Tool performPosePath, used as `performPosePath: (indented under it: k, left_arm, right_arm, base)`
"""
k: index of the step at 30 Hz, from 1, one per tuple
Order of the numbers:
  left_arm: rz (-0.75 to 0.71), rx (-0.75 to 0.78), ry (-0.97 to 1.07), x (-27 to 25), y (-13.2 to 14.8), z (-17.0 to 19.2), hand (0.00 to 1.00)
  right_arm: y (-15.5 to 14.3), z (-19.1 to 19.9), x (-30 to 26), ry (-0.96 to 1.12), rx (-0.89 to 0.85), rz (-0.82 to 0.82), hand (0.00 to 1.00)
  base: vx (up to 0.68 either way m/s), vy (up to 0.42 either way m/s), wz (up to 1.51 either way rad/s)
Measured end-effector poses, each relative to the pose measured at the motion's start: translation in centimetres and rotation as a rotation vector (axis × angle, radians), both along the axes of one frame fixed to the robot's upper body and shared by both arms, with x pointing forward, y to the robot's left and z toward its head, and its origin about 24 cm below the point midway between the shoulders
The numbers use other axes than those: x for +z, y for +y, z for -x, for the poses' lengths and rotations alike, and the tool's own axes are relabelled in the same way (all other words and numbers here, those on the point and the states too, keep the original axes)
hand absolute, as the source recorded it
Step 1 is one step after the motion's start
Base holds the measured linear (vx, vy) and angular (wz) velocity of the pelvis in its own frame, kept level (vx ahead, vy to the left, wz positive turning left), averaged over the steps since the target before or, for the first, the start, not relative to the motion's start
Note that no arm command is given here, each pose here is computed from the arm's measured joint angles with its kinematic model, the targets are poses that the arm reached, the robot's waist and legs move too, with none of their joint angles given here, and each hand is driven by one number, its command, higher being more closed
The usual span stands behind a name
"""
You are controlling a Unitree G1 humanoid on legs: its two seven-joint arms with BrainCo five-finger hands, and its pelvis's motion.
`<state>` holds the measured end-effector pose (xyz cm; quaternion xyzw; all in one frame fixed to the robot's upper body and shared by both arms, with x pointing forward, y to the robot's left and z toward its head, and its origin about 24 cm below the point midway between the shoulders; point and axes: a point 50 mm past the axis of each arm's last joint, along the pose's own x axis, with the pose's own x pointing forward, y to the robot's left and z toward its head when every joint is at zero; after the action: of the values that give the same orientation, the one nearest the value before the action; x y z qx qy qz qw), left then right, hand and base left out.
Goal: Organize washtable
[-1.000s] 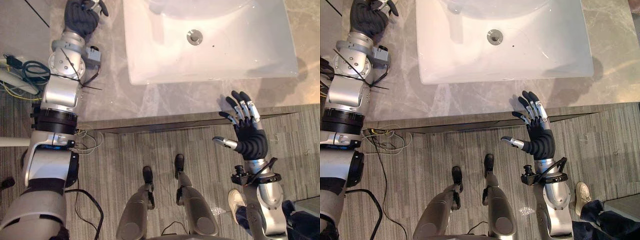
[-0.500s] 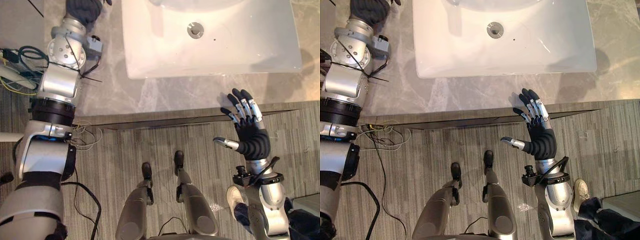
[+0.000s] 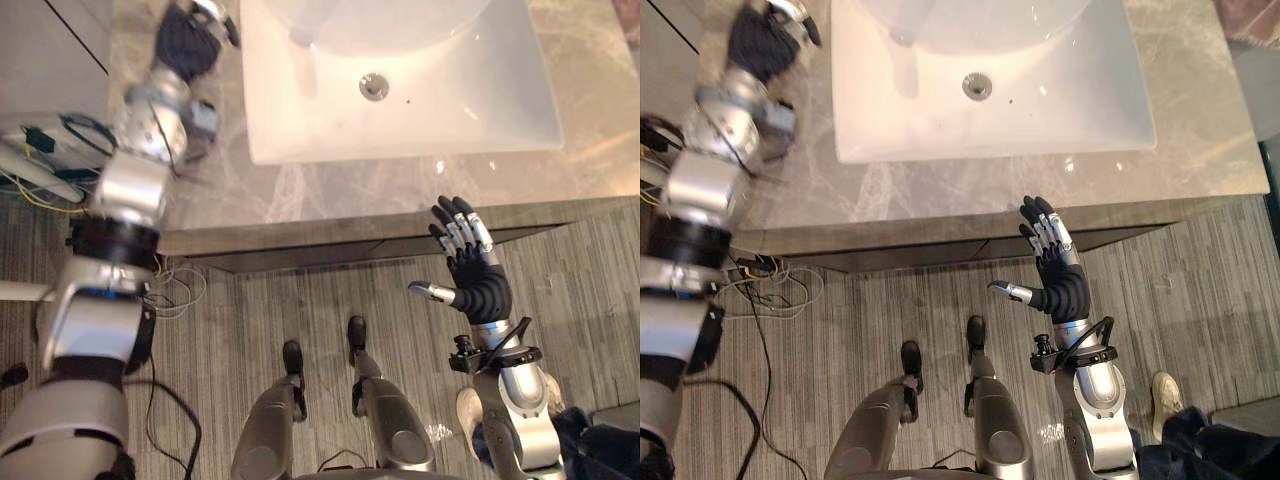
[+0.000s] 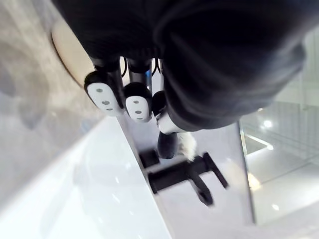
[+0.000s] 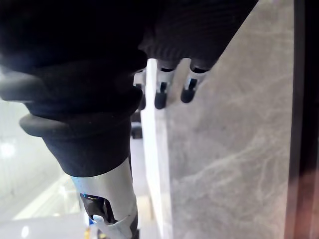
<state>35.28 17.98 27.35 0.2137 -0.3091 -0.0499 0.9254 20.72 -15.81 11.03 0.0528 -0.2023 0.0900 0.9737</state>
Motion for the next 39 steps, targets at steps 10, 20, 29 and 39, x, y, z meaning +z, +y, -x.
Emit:
performPosePath:
  k: [10,20,29,39]
  left_arm:
    - [0.603,-0.031,0.433,-18.8,0.8,12.7,0.0]
    - [0.885,-0.001,0.877,-28.7,-3.9,19.8,0.0]
    - [0.866,-0.025,0.981,-30.7,-5.3,19.3,0.0]
    - [0.66,0.015,1.011,-31.8,-4.7,16.7,0.0]
  right_arm:
    - [-3.1,1.2,-7.9,0.372,-0.179,-0.182,0.0]
    - [-1.8,5.1,-14.2,0.699,-0.134,-0.199,0.0]
    - [-0.4,6.1,-15.9,0.805,-0.103,-0.094,0.0]
    - [-1.4,5.8,-16.3,0.825,-0.166,-0.002,0.0]
  base:
    - [0.1,-0.002,0.15]
    - [-0.01,0.007,0.11]
    - [0.0,0.026,-0.44]
    - [-0.15,0.081,-1.25]
